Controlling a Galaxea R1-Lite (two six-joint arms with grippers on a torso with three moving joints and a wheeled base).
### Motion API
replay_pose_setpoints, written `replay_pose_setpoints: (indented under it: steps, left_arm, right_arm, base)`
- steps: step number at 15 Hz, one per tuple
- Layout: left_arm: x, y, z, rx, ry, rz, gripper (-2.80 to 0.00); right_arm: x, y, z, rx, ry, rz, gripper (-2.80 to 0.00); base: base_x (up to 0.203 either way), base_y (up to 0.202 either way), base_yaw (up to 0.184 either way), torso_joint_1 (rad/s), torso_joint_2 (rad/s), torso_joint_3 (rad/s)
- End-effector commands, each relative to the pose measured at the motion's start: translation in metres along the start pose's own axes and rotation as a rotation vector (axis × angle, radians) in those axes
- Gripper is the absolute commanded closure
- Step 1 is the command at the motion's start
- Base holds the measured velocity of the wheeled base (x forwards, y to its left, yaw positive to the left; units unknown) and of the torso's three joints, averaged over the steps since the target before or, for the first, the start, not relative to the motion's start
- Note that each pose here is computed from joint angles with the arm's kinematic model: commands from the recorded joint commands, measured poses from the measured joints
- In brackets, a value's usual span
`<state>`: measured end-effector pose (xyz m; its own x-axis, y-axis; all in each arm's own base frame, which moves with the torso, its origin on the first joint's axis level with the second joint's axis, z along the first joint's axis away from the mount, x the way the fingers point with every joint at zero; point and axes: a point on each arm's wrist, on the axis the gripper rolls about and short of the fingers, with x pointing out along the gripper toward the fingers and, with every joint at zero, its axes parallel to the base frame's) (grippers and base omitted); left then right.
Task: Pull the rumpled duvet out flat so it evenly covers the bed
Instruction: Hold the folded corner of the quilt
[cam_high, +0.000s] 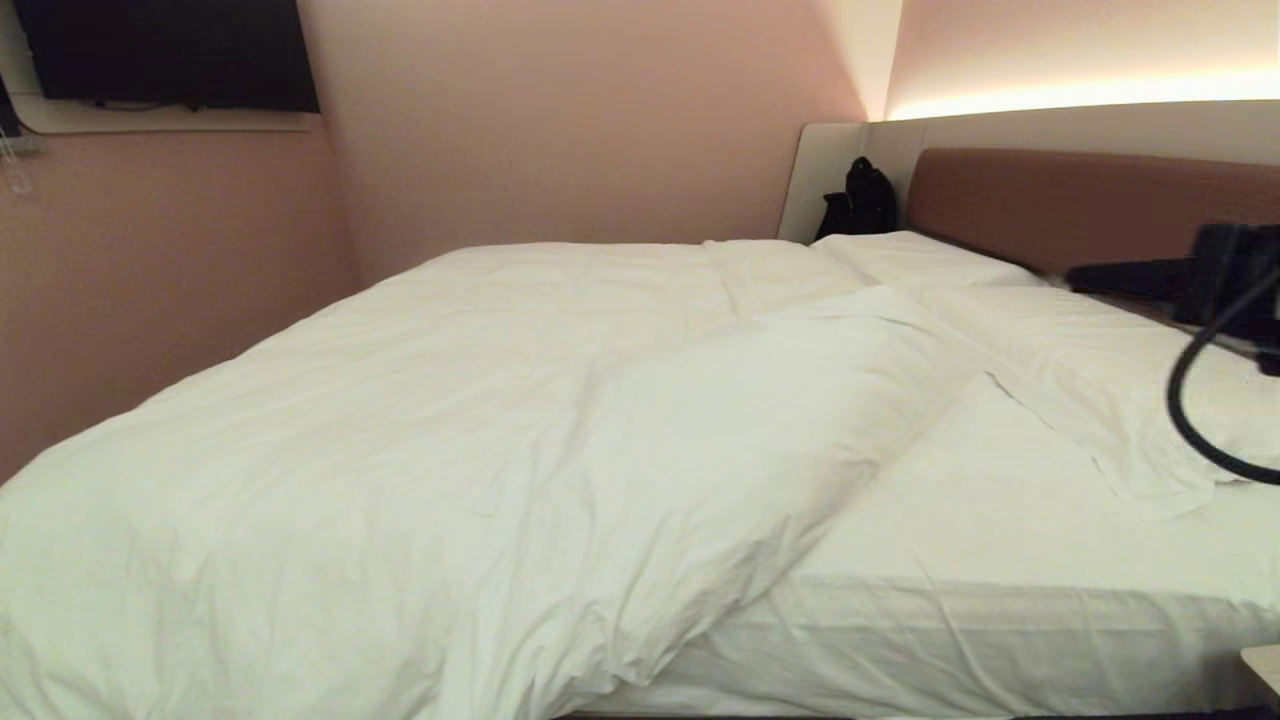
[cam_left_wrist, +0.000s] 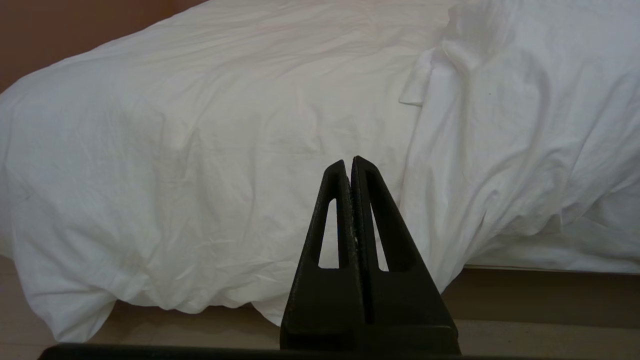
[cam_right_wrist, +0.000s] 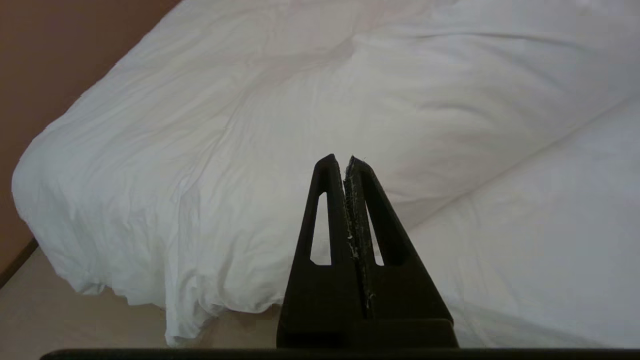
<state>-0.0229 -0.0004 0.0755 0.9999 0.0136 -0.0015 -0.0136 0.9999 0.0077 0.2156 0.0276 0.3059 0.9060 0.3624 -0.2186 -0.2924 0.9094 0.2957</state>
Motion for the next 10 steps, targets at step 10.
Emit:
replay_pose_setpoints:
  steps: [10]
  left_arm:
    - [0.0, 0.0, 0.0, 0.0, 0.0, 0.0, 0.0]
  right_arm:
    - [0.183, -0.015, -0.036, 0.093, 0.216, 0.052, 0.0]
  base:
    - [0.0, 0.0, 0.0, 0.0, 0.0, 0.0]
